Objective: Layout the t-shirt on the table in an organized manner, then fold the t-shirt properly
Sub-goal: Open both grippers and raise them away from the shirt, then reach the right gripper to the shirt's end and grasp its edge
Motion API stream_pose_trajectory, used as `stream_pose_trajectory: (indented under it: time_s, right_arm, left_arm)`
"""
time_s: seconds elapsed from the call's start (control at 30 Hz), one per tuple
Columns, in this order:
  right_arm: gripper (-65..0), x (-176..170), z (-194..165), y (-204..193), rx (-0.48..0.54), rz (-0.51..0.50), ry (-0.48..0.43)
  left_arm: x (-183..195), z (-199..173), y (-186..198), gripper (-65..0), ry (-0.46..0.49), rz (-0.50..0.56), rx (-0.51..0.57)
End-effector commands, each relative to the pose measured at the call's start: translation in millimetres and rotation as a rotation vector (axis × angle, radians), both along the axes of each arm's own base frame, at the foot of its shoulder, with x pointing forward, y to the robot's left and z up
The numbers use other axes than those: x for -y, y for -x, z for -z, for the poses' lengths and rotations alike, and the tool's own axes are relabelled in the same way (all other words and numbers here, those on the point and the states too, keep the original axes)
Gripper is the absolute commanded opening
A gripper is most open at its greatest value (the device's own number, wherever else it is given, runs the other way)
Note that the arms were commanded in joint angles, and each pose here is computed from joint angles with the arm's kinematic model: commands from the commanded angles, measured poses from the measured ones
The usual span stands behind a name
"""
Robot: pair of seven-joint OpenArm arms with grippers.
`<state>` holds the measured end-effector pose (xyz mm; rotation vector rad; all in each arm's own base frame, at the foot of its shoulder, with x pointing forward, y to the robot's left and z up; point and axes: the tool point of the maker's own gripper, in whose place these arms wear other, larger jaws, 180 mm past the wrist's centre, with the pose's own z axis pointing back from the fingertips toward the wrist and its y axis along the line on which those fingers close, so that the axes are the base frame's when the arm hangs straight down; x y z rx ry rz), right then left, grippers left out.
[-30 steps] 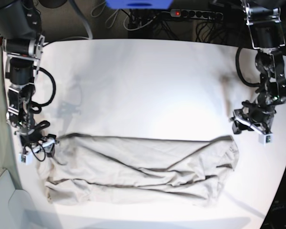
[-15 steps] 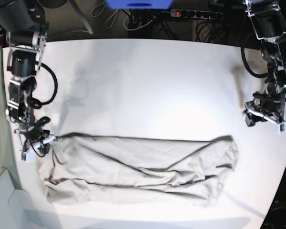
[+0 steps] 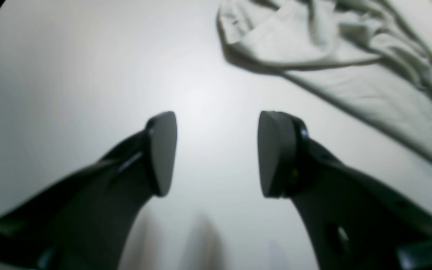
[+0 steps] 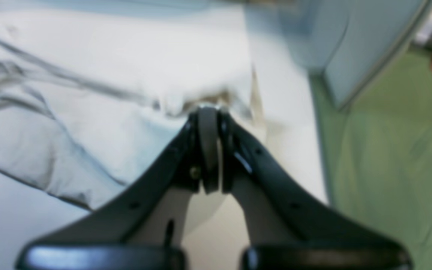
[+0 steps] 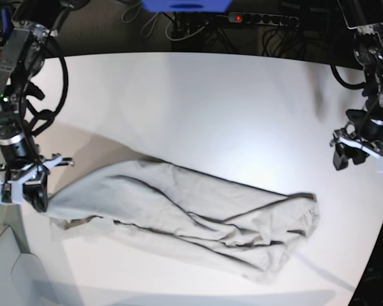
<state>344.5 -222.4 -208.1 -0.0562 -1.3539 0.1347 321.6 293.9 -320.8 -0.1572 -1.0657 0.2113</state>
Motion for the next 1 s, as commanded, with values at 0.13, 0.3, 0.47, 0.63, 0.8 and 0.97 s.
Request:
stream_pose_trajectory:
  time_s: [0.13, 0.3, 0.47, 0.63, 0.8, 0.97]
  right_arm:
    - [-65.0, 7, -33, -28, 0.074, 0.002, 0.0]
    - [-65.0, 13, -33, -97, 0.026, 0.0, -0.113]
    - [-65.0, 17, -4, -163, -0.079, -0.011, -0.252]
    - [-65.0, 20, -4, -205, -0.079, -0.014, -0.331]
    - [-65.0, 17, -35, -225, -0.026, -0.031, -0.344]
    - [-56.9, -19, -14, -225, -0.102, -0.114, -0.242]
  left_arm:
    - [3, -27, -5, -31.3, -0.027, 0.021, 0.08]
    - [6, -27, -4, -31.3, -0.026, 0.03, 0.07]
    - [11, -33, 1, -31.3, -0.044, 0.055, 0.037]
    - [7, -51, 9, -31.3, -0.039, 0.013, 0.07]
    - [0, -50, 16, -31.3, -0.032, -0.015, 0.046]
    - [1, -47, 20, -31.3, -0.035, -0.011, 0.035]
